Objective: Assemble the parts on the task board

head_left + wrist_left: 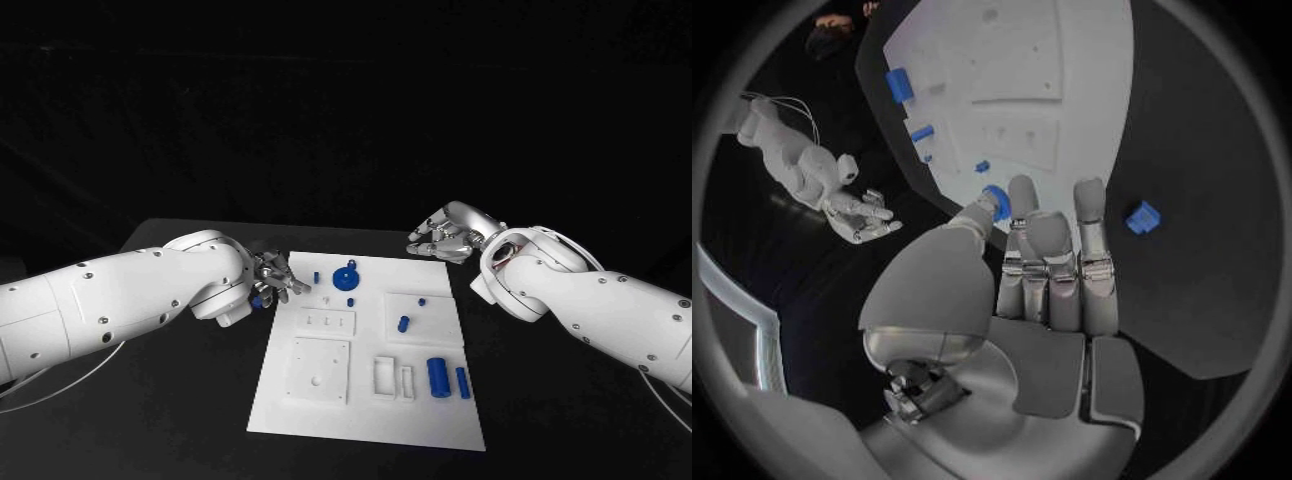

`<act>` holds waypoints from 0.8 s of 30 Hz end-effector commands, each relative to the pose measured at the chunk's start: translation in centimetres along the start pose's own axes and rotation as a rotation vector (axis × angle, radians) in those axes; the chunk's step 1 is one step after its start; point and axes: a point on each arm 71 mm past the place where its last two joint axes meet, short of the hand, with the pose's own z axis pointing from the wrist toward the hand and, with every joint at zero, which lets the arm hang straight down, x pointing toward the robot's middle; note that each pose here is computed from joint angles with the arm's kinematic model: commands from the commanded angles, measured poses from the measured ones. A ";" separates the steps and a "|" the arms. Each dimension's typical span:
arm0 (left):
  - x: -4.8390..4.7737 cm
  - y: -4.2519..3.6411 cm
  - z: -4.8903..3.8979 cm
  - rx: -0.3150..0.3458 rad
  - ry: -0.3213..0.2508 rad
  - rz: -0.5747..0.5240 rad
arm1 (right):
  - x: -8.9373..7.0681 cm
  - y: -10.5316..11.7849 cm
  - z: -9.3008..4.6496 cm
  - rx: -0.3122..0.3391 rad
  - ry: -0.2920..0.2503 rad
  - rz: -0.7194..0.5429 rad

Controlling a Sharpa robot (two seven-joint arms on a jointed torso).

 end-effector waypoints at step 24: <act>-5.61 4.88 0.02 -0.068 -0.143 0.181 | -0.3 -0.4 -0.1 0.010 -0.004 0.012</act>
